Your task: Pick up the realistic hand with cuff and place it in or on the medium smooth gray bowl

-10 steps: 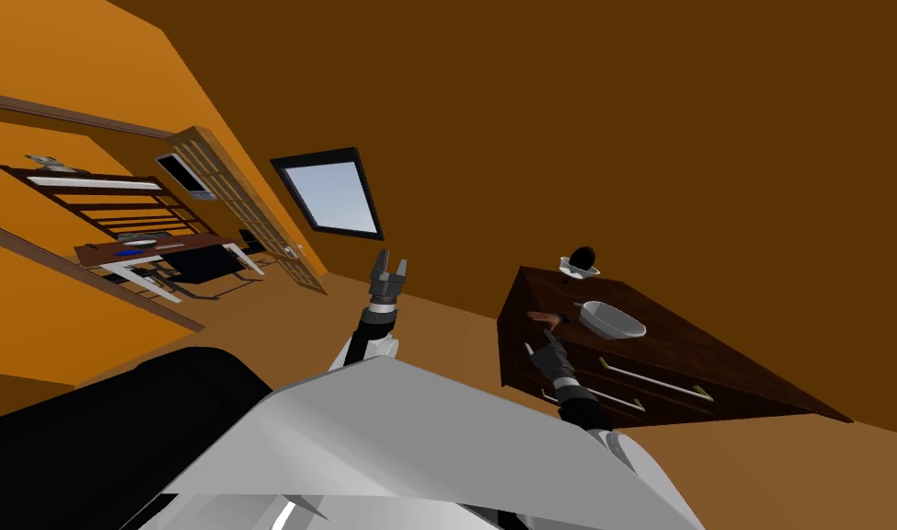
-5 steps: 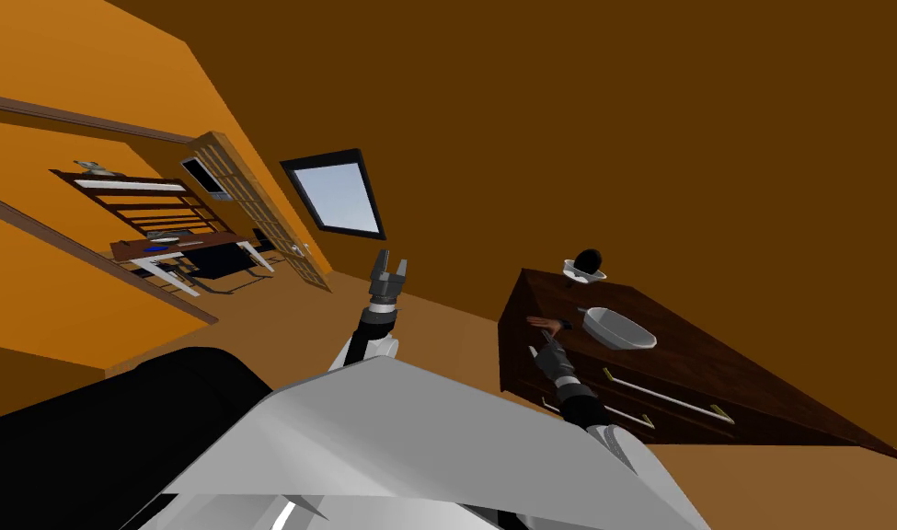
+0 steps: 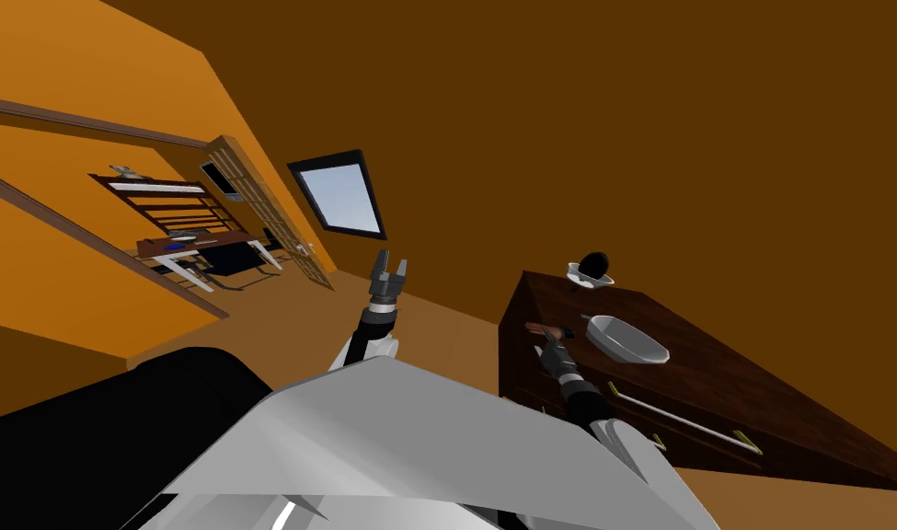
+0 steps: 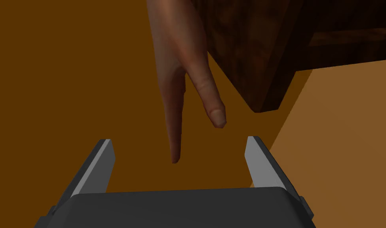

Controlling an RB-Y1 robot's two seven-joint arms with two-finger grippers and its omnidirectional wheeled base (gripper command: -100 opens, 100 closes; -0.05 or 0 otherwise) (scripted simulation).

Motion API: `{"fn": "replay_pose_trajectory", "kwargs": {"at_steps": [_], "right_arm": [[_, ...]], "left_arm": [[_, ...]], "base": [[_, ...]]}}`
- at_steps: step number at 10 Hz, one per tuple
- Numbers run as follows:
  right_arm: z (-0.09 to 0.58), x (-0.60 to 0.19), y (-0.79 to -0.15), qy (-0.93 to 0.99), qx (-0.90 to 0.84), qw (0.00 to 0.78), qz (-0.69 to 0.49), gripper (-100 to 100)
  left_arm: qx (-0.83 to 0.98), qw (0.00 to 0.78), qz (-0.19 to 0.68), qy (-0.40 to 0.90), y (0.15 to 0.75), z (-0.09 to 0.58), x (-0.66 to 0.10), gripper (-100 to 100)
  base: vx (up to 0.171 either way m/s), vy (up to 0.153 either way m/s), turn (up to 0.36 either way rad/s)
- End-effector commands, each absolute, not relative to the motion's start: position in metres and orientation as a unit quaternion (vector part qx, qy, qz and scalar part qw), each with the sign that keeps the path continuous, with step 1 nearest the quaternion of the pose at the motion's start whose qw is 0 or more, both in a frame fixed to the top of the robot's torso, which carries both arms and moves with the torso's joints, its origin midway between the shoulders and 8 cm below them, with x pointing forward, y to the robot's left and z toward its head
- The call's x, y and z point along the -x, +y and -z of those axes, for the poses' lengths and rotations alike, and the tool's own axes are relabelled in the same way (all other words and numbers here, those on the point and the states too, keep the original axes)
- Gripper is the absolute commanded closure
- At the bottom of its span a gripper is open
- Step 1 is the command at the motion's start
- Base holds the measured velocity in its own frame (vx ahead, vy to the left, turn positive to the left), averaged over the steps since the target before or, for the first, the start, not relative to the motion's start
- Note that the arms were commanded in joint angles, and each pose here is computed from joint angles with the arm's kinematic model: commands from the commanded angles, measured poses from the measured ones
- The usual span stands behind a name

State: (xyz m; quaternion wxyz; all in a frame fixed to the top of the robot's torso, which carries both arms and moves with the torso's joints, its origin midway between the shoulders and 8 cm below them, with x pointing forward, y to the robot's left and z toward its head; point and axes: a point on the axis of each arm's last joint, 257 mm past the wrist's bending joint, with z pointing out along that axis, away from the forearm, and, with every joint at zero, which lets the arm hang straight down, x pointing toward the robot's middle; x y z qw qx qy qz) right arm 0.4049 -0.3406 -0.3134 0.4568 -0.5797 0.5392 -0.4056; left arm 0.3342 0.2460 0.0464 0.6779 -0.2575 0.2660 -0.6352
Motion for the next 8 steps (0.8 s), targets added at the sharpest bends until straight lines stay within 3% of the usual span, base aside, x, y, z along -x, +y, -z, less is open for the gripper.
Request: {"fn": "replay_pose_trajectory", "kwargs": {"at_steps": [1,2,6,7,8], "right_arm": [[0.313,-0.405,-0.341,0.539,0.580,0.457,0.406,0],[0.314,-0.409,-0.355,0.547,0.572,0.451,0.412,-100],[0.313,-0.416,-0.380,0.560,0.558,0.442,0.424,-100],[0.313,-0.416,-0.381,0.560,0.558,0.442,0.424,100],[0.313,-0.416,-0.381,0.560,0.558,0.442,0.424,100]], "left_arm": [[0.257,0.678,0.635,0.266,0.246,-0.046,-0.334,0],[0.258,0.678,0.635,0.266,0.246,-0.046,-0.334,0],[0.257,0.678,0.635,0.266,0.246,-0.046,-0.334,0],[0.258,0.678,0.635,0.266,0.246,-0.046,-0.334,0],[0.258,0.678,0.635,0.266,0.246,-0.046,-0.334,0]], "base": [[0.006,-0.006,-0.001],[-0.017,0.013,0.205],[-0.041,0.026,0.171],[0.000,0.000,0.000],[0.000,0.000,0.000]]}}
